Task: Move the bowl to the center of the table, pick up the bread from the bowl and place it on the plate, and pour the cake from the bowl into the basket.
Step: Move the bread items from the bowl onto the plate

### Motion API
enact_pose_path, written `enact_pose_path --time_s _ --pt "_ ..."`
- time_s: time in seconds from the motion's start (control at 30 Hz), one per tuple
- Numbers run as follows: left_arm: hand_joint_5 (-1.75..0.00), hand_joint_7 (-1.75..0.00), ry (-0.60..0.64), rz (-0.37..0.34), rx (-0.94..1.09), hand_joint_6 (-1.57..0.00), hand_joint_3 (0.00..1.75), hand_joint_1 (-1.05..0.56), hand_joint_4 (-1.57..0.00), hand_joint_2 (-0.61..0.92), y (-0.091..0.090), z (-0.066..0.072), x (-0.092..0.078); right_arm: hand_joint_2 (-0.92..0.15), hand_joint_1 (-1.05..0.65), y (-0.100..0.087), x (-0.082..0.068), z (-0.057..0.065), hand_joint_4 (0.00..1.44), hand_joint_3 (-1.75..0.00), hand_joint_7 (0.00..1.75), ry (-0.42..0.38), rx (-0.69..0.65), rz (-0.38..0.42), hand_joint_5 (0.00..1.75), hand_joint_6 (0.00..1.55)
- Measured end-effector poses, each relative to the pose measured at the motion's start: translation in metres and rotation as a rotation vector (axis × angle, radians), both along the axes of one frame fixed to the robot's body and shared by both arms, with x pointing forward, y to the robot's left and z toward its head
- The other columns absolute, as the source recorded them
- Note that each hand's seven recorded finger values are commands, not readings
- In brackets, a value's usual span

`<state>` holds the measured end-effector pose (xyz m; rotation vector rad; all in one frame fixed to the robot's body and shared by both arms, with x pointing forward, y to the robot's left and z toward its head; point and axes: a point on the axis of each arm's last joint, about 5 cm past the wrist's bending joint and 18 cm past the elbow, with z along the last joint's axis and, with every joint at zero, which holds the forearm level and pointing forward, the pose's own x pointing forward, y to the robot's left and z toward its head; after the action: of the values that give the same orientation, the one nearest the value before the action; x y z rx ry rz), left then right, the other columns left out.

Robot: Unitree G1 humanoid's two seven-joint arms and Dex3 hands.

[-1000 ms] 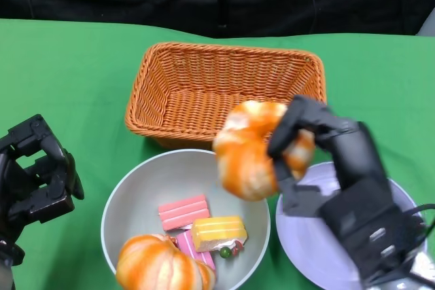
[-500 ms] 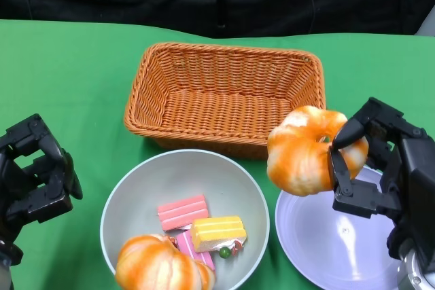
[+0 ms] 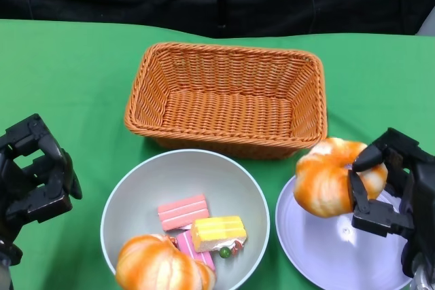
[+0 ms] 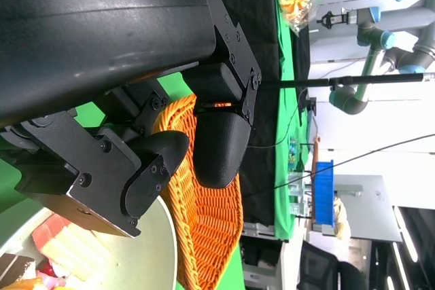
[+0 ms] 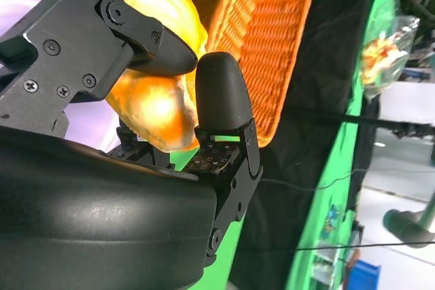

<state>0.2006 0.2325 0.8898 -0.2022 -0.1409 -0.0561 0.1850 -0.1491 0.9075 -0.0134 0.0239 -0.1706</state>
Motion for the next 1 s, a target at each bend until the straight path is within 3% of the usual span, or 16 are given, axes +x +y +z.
enact_pose_path --time_s 0.23,0.47,0.77,0.83,0.9,0.93,0.97,1.0 --pt "-1.75 -1.73 0.006 0.004 0.006 -0.8 1.36 0.0 -0.95 0.46 0.003 0.001 0.0 -0.52 0.0 -0.006 0.002 -0.019 0.87 -1.24 1.65 0.092 -0.009 -0.079 1.75 0.76" --pt "-1.75 -1.71 0.008 0.002 -0.002 -0.81 1.37 0.01 -0.96 0.45 0.003 0.001 0.0 -0.5 -0.01 -0.009 0.009 -0.027 0.87 -1.28 1.69 0.102 -0.015 -0.091 1.75 0.73" --pt "-1.75 -1.71 -0.012 -0.003 -0.004 -0.81 1.36 0.0 -0.96 0.46 0.002 0.005 0.0 -0.52 0.0 -0.01 0.011 -0.028 0.89 -1.25 1.68 0.093 -0.01 -0.086 1.75 0.74" --pt "-1.75 -1.72 -0.01 -0.003 -0.003 -0.81 1.36 0.0 -0.95 0.46 0.002 0.004 -0.001 -0.58 -0.05 -0.01 0.011 -0.028 0.86 -1.07 1.39 0.088 -0.005 -0.082 1.52 0.75" --pt "-1.75 -1.72 -0.009 -0.002 -0.003 -0.8 1.35 0.0 -0.95 0.46 0.002 0.004 -0.001 -0.8 -0.29 -0.009 0.009 -0.027 0.86 -0.52 0.61 0.088 -0.044 -0.077 0.85 0.8" --pt "-1.75 -1.72 -0.008 -0.002 -0.003 -0.8 1.35 -0.01 -0.95 0.45 0.002 0.004 -0.001 -0.87 -0.37 -0.008 0.008 -0.027 0.88 -0.35 0.3 0.086 -0.078 -0.071 0.57 0.85" --pt "-1.75 -1.72 -0.008 -0.002 -0.001 -0.8 1.35 -0.01 -0.95 0.45 0.002 0.004 -0.001 -0.9 -0.4 -0.007 0.007 -0.026 0.89 -0.3 0.2 0.086 -0.101 -0.065 0.47 0.86" --pt "-1.75 -1.72 -0.007 -0.002 0.002 -0.8 1.35 -0.01 -0.96 0.45 0.002 0.004 -0.001 -0.91 -0.56 -0.006 0.006 -0.025 0.64 -0.28 0.09 0.092 -0.126 -0.056 0.27 0.66"
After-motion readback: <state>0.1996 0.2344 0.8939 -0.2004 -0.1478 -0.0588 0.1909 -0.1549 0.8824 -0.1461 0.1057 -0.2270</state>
